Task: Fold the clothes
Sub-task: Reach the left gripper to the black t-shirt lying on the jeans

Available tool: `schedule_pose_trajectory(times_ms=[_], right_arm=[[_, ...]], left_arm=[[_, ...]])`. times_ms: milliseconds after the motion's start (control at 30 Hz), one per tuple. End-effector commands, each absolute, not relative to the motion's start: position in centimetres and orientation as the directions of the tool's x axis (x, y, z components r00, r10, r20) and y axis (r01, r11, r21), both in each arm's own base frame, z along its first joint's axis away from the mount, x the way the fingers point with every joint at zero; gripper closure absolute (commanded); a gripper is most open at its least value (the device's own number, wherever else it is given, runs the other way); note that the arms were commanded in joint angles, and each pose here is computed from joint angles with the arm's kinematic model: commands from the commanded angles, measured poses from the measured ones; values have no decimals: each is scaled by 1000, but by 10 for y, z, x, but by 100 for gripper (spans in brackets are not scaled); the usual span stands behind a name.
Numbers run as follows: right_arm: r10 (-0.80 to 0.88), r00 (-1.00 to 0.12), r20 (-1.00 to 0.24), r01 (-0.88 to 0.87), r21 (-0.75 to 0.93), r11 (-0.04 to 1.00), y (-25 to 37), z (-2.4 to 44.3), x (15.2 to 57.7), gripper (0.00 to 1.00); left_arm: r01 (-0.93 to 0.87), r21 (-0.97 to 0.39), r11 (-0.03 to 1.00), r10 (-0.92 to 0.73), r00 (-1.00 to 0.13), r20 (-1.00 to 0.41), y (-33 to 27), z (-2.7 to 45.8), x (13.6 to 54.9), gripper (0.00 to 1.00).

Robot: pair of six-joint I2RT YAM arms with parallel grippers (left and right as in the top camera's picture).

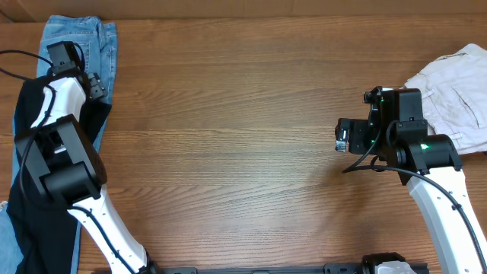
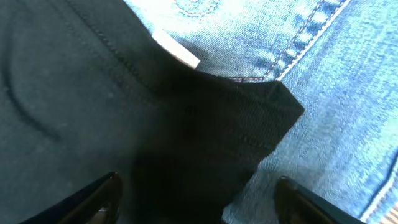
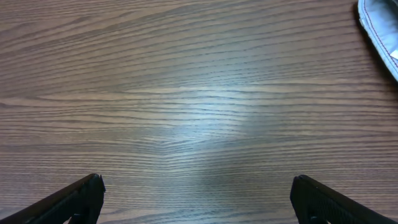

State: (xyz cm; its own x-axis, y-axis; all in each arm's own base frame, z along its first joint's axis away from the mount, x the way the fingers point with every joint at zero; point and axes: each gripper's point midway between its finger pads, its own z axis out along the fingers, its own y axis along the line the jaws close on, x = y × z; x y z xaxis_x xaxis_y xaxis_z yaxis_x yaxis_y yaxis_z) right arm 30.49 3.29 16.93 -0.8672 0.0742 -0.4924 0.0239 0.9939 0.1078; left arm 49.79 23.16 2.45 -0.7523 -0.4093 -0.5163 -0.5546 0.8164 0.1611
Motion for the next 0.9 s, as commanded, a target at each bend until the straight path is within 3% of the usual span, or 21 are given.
schedule_pose_trajectory(times_ms=[0,200,533,600,667,700,867], right_arm=[[86,-849,-522,28,117,993,33,182,310,0],[85,-853,-514,29,116,993,33,181,309,0],[85,-857,-509,30,115,993,33,180,307,0],[85,-857,-509,30,115,993,33,180,307,0],[85,-857,-508,30,115,993,32,180,307,0],[85,-857,-508,30,115,993,32,180,307,0],[85,-857,-508,30,115,993,32,180,307,0]], left_arm=[[-553,152,819,-399,-740,-541,235,28,508,22],[-559,140,817,-390,-715,-580,239,33,517,29],[-540,129,832,-397,-741,-542,232,2,518,30],[-541,126,831,-394,-735,-552,233,4,520,41],[-543,124,831,-392,-729,-561,234,6,522,68],[-543,123,831,-392,-727,-563,234,7,523,76],[-544,119,830,-389,-719,-576,235,12,525,84]])
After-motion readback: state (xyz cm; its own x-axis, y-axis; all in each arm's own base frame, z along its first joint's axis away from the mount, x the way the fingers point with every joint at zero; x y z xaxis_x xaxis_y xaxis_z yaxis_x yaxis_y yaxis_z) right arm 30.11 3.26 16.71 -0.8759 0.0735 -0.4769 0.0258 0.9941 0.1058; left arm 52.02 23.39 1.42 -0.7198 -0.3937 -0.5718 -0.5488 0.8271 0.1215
